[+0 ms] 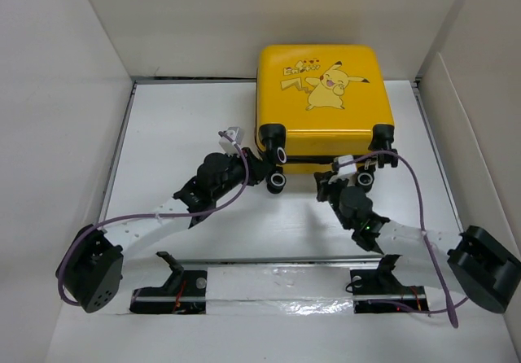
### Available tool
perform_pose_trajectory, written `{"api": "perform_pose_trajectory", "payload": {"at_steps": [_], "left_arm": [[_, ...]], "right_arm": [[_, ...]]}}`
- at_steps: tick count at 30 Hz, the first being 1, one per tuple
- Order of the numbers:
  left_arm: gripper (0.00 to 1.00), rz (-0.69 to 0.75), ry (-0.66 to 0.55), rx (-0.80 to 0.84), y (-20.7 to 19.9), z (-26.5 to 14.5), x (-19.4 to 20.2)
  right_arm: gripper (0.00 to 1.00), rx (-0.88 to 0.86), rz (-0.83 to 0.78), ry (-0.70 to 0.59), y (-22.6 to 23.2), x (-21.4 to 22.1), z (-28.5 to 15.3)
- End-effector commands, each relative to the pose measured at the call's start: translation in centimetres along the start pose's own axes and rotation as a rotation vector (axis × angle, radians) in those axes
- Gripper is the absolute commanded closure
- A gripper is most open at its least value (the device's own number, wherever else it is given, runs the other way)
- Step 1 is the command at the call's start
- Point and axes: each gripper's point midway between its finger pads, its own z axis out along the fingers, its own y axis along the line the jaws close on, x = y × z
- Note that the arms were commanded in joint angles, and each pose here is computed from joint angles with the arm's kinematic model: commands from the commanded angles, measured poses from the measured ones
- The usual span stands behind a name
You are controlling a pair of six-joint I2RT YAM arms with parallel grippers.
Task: Pack the luggage
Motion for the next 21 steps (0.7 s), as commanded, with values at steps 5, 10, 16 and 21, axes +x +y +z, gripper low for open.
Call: {"api": "perform_pose_trajectory", "payload": {"at_steps": [5,10,16,21], "left_arm": [[1.0,0.039,-0.223,0.186,-5.7,-2.7,-6.5],[1.0,0.041,-0.203,0.214,-5.8,-2.5,-5.7],[1.0,0.052,-0.209,0.234,-5.8,-2.8,-5.3],[1.0,0.071,-0.22,0.253,-6.3,-3.2,-5.7]], "right_arm": [[0.91,0.254,0.273,-0.156,-9.3,-0.6,-3.0],[0.65,0.39,0.383,-0.204,-13.0,-0.6,-4.3],[0.48,0.44,0.43,-0.239,-14.8,-1.2,-3.7],[0.44,0.44,0.359,-0.291,-15.4,-3.0,-2.7]]}}
